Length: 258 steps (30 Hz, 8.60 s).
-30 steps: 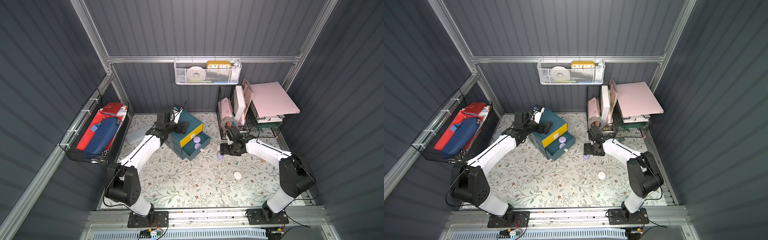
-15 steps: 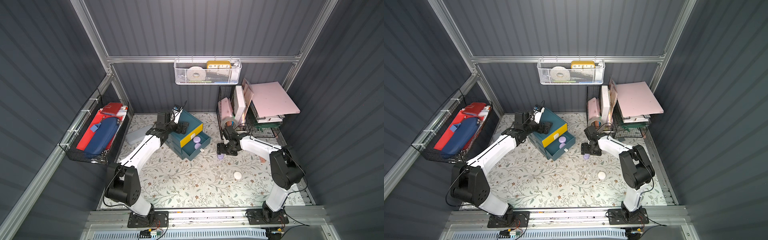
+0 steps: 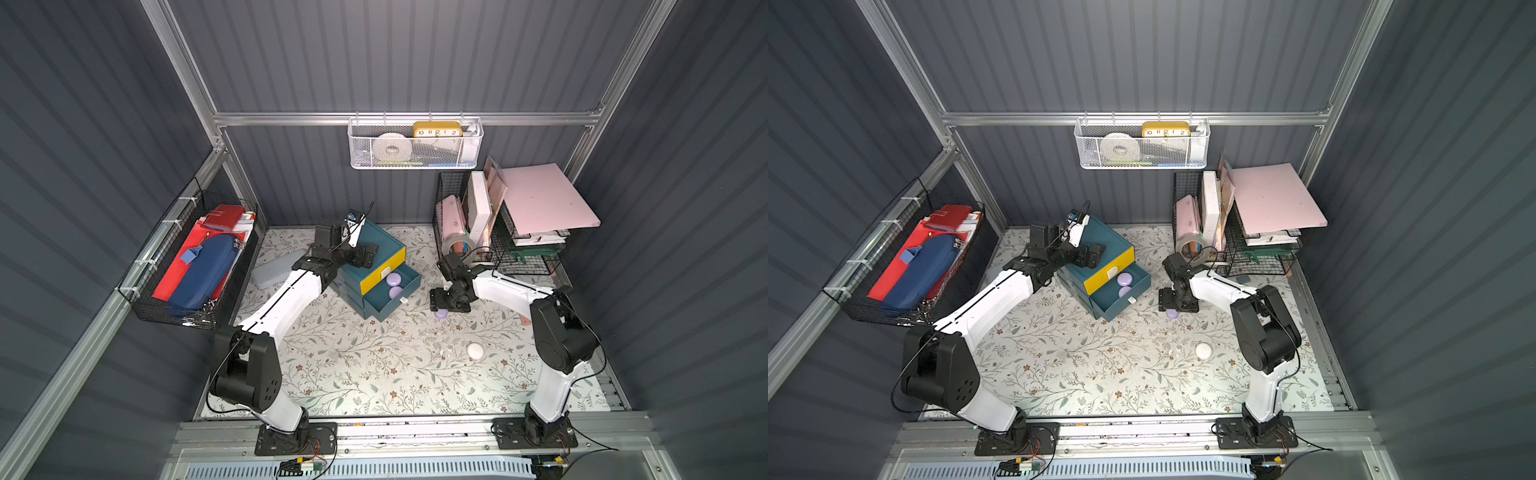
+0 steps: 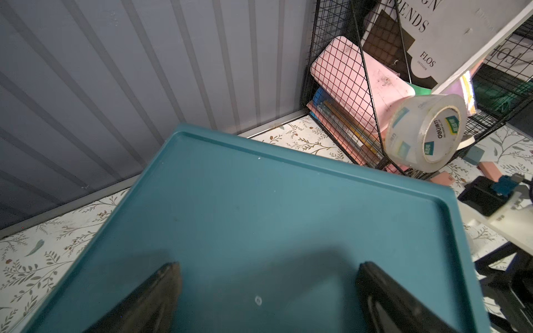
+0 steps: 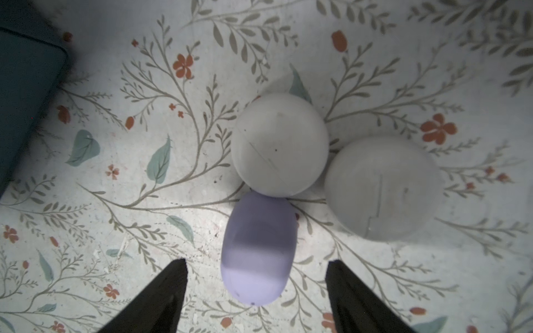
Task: Put the bluetooth earphones in the drawer according to color
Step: Pick up the Bluetooth earphone from the center of the board, then place the bluetooth earphone in the drawer, then close the drawer in the storage box.
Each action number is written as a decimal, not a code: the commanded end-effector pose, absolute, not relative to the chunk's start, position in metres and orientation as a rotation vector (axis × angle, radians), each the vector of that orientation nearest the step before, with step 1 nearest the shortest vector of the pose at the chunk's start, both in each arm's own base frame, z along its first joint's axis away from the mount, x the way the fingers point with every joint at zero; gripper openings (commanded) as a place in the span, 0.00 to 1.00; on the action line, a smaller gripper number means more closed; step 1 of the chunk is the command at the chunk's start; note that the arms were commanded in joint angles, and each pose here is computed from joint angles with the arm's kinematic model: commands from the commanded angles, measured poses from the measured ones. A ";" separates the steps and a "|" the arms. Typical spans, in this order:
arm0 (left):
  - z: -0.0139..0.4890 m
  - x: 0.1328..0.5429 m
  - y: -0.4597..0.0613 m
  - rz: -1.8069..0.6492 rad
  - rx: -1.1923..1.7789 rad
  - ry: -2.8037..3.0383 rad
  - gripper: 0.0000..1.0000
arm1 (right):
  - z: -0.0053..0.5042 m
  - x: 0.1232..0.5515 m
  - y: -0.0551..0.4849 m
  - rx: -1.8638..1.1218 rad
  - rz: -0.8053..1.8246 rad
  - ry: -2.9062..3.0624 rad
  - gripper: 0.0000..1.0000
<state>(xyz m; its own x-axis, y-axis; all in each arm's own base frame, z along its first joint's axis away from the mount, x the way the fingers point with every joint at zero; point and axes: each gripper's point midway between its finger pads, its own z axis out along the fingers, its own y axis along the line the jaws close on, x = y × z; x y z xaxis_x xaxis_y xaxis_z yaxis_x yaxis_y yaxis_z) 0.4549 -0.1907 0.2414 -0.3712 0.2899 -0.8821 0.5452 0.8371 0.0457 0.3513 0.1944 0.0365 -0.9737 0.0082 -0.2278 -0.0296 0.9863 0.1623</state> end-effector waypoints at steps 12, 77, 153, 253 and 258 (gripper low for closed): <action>0.171 0.426 -0.187 -0.307 0.682 2.231 0.99 | 0.027 0.354 0.198 0.004 0.232 2.931 0.75; 0.171 0.426 -0.189 -0.326 0.686 2.230 0.99 | 0.003 0.350 0.196 -0.046 0.166 3.020 0.19; 0.169 0.426 -0.187 -0.306 0.686 2.234 0.99 | 0.218 0.395 0.298 -0.365 0.551 2.185 0.67; 0.167 0.424 -0.192 -0.320 0.696 2.238 0.99 | 0.149 0.408 0.330 0.224 1.226 2.061 0.00; 0.169 0.424 -0.191 -0.307 0.696 2.237 1.00 | 0.128 0.400 0.322 0.288 1.213 2.113 0.00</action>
<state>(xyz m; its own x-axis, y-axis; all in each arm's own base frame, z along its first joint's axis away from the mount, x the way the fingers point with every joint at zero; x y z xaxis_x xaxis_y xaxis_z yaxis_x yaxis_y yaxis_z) 0.4539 -0.1932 0.2412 -0.3707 0.2923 -0.8815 0.5479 0.8353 0.0466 0.4018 0.3300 0.1357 -0.7488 0.4664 -0.4710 -0.1814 0.5392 0.8224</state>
